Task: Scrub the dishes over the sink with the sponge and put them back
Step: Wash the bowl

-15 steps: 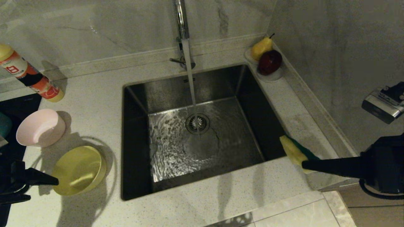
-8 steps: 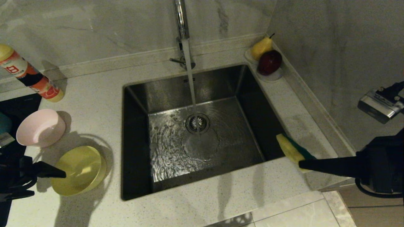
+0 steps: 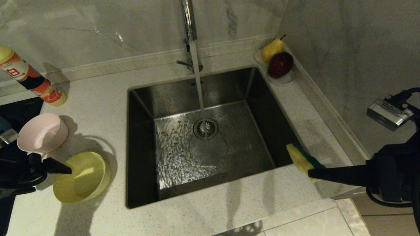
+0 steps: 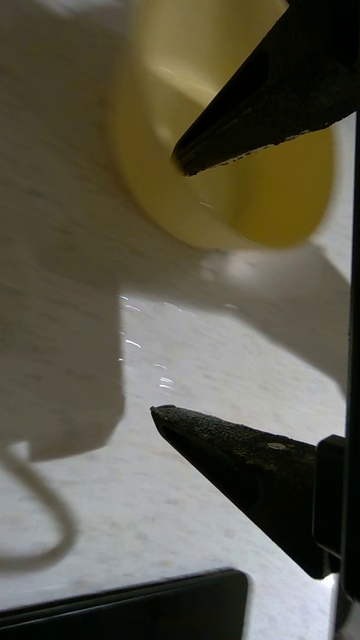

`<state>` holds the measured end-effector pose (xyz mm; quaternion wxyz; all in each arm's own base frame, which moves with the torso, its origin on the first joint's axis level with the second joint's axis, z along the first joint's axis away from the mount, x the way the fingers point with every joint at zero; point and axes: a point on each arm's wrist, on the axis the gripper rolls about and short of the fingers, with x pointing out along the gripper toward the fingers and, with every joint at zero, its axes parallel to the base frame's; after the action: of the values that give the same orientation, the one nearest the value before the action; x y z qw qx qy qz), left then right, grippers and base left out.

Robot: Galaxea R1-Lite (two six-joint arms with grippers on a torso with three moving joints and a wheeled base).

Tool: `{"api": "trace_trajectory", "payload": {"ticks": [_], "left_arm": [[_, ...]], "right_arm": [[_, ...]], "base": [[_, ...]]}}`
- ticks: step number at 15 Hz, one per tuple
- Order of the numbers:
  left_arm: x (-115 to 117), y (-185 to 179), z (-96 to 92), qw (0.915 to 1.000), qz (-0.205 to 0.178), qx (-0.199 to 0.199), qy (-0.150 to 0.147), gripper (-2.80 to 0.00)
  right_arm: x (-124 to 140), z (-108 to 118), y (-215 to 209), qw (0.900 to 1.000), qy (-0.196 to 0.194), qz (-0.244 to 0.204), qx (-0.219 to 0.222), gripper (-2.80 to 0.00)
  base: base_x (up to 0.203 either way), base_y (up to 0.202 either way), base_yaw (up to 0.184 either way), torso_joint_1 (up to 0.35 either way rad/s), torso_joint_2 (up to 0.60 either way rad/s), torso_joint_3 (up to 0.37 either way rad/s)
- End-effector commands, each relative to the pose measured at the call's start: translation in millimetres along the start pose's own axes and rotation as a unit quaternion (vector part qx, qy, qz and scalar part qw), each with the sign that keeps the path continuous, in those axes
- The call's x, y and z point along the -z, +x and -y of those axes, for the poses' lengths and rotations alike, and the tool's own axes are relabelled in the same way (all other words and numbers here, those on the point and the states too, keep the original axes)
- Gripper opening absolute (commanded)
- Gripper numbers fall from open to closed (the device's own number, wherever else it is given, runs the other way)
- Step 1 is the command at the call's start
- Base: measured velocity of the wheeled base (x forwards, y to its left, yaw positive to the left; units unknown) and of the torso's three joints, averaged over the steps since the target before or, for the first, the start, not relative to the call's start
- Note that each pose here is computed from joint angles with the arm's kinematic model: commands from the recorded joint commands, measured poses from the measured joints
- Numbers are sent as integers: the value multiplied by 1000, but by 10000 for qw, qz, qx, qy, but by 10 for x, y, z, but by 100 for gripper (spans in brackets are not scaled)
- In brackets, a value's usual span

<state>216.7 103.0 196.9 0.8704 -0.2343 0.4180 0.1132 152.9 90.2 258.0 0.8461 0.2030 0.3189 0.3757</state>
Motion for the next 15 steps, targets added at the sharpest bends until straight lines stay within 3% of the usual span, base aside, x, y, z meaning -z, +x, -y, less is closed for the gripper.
{"api": "trace_trajectory", "payload": {"ticks": [1,5,8,13,14,15], "left_arm": [[-13,99,79,10000,-55,-7,17,0],[12,93,185,9999,-81,57,93,0],[43,114,274,9995,-73,-148,263,0],[60,120,344,9997,-76,-179,165,0],[64,122,342,9997,-83,-182,156,-280],[61,116,344,9997,-70,-178,126,-280]], "right_arm": [[-11,-7,0,10000,1,9,-16,-280],[8,12,17,10000,36,-44,3,-280],[22,17,14,10000,43,-55,9,-280],[58,35,12,9999,65,-95,29,-280],[54,34,14,9999,71,-91,28,-280],[57,43,28,9999,85,-116,41,-280]], "base": [[0,0,0,0,0,0],[0,0,0,0,0,0],[0,0,0,10,1,1],[0,0,0,0,0,0],[0,0,0,0,0,0],[0,0,0,0,0,0]]}}
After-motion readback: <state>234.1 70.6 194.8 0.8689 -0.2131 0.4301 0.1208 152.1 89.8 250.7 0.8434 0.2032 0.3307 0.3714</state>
